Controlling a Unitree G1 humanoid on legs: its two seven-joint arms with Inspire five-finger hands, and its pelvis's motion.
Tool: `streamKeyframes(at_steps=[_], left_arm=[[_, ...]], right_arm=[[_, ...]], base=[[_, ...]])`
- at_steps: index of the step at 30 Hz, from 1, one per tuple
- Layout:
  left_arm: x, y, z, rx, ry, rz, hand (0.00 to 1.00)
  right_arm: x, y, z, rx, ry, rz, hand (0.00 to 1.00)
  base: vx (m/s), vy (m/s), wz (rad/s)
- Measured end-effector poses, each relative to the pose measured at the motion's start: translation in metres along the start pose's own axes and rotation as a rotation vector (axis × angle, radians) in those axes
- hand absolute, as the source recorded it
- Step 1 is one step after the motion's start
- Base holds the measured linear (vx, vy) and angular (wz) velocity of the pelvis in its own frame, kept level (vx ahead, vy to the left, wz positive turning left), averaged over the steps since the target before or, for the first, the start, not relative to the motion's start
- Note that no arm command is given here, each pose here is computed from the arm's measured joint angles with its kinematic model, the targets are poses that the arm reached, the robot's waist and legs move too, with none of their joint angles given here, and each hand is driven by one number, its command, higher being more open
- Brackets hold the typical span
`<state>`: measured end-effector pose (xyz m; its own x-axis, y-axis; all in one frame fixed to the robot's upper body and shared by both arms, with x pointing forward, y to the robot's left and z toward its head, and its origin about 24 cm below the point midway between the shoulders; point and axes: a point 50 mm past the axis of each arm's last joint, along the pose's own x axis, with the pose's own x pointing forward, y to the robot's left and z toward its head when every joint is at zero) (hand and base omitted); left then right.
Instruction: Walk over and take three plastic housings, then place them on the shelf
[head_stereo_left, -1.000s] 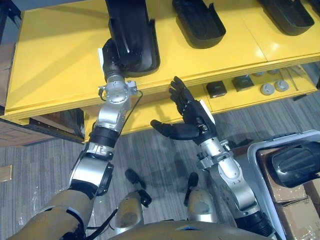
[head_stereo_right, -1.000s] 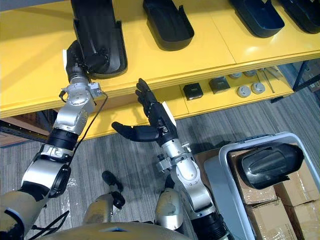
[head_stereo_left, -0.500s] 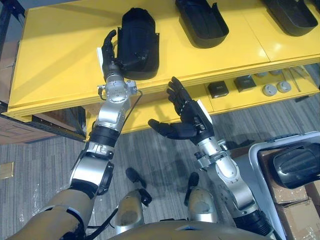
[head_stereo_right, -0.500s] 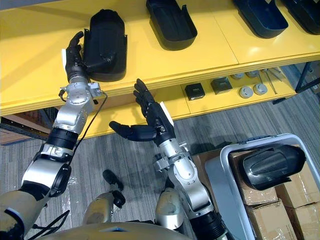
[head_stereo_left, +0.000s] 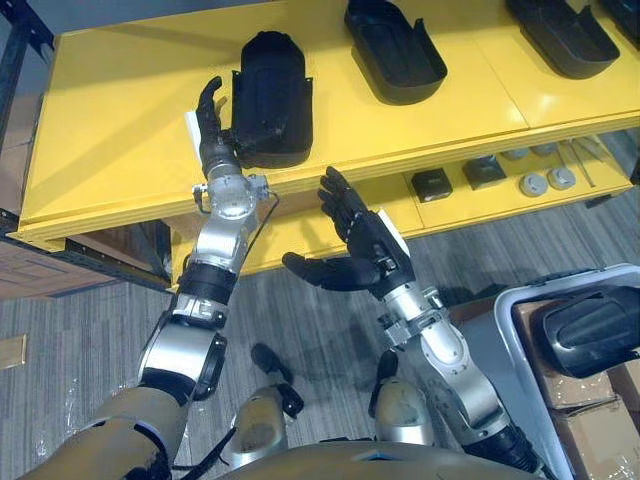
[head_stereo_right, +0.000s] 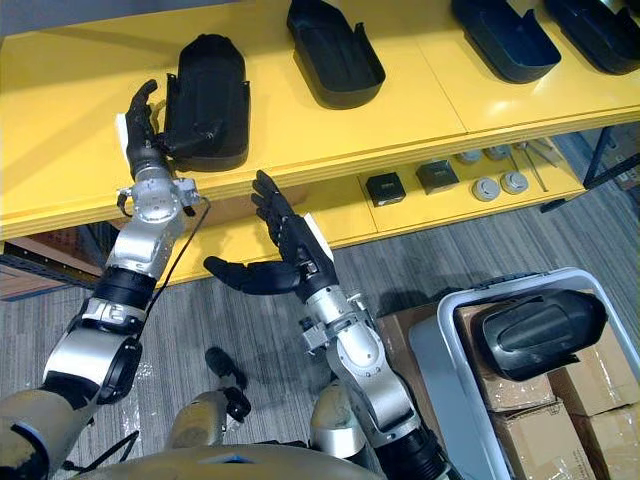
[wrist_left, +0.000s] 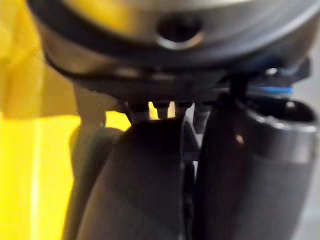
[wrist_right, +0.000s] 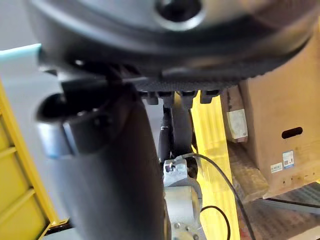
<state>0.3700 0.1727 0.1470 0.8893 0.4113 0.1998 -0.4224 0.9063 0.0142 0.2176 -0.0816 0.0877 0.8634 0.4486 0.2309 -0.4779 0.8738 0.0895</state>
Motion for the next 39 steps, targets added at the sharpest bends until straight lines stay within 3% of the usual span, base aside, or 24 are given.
streamKeyframes(at_steps=[10, 15, 22, 29, 31, 35, 39], left_arm=[[-0.034, 0.012, -0.033, 0.028, 0.068, -0.016, 1.0], [-0.039, 0.032, -0.036, -0.068, 0.11, -0.004, 1.0], [-0.022, 0.064, 0.012, -0.133, -0.093, -0.091, 1.0], [-0.017, 0.085, 0.043, -0.249, -0.174, -0.253, 1.0], [-0.028, 0.095, 0.04, -0.275, -0.175, -0.261, 1.0], [-0.077, 0.104, 0.02, -0.289, -0.113, -0.37, 1.0], [-0.121, 0.111, -0.019, -0.331, 0.069, -0.423, 1.0]], right_arm=[[-0.007, -0.001, -0.004, -0.022, 0.013, -0.019, 1.0], [-0.008, -0.013, 0.003, -0.117, -0.033, -0.092, 1.0], [0.002, -0.032, 0.009, -0.332, -0.057, -0.102, 1.0], [0.013, -0.089, 0.018, -0.562, -0.025, -0.259, 1.0], [0.017, -0.097, 0.021, -0.595, -0.028, -0.289, 1.0], [0.011, -0.122, 0.027, -0.722, -0.017, -0.401, 1.0], [0.004, -0.146, 0.033, -0.802, 0.02, -0.47, 1.0]], base=[[0.0, 0.002, 0.01], [-0.04, 0.025, 0.04], [-0.03, 0.03, 0.16], [-0.04, 0.04, 0.33], [-0.03, 0.038, 0.32], [-0.01, 0.045, 0.35], [-0.02, 0.035, 0.43]])
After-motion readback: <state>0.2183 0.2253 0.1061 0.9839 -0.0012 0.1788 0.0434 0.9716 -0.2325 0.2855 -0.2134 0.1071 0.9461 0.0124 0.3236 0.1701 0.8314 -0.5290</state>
